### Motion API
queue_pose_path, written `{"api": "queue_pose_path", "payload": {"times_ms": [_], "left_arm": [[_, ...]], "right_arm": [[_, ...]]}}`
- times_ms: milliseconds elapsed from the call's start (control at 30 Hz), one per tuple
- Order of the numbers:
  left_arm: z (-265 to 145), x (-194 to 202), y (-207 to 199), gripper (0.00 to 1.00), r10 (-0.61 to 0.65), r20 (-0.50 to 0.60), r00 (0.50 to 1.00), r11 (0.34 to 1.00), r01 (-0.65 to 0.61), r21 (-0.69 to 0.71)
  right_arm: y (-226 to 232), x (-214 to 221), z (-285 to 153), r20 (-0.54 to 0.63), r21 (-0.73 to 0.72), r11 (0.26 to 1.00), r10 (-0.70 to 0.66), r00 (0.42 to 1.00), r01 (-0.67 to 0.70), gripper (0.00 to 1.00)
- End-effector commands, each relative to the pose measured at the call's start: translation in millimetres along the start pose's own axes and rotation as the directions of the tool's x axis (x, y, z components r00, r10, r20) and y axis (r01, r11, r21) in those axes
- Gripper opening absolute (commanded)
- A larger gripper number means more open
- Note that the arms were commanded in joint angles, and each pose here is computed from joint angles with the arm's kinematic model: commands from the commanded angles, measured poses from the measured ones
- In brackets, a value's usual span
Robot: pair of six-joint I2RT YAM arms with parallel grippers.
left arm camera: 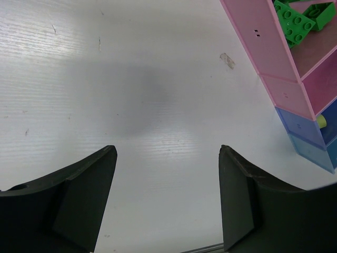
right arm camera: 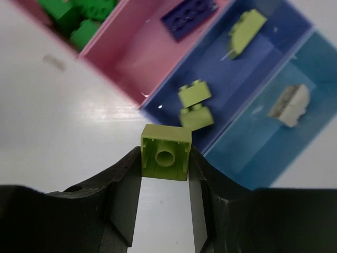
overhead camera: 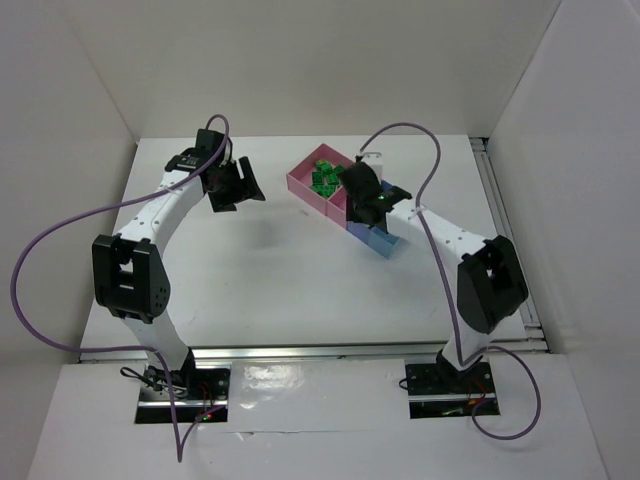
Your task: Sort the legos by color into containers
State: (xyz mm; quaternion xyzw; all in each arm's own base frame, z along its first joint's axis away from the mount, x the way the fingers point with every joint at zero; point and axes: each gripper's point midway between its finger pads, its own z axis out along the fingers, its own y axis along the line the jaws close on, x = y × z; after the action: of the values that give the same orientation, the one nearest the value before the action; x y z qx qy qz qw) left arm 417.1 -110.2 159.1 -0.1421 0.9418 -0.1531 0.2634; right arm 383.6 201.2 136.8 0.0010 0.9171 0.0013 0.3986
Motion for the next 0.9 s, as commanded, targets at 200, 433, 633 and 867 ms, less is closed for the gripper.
{"api": "queue_pose_path", "payload": {"times_ms": [200,433,633,867], "left_arm": [[-13,-5,-4,0.82,0.02,0.028,0.999,0.999,-0.021,0.026],[-16,-5,3,0.82,0.021,0.029,0.999,1.0,-0.021,0.008],[-14,-6,2,0.82,0.021,0.029,0.999,1.0,-0.021,0.008],[-14,-5,1,0.82,0.021,0.025,0.999,1.0,-0.021,0.017]], "right_arm": [[-41,-36,42,0.019,0.167,0.977,0.133,0.991,-0.134,0.76],[-63,-54,24,0.099,0.21,0.96,0.167,0.981,-0.185,1.0],[-114,-62,-19,0.282,0.342,0.862,0.286,0.916,-0.375,1.0],[-166,-41,-52,0.36,0.424,0.764,0.352,0.864,-0.487,1.0]]}}
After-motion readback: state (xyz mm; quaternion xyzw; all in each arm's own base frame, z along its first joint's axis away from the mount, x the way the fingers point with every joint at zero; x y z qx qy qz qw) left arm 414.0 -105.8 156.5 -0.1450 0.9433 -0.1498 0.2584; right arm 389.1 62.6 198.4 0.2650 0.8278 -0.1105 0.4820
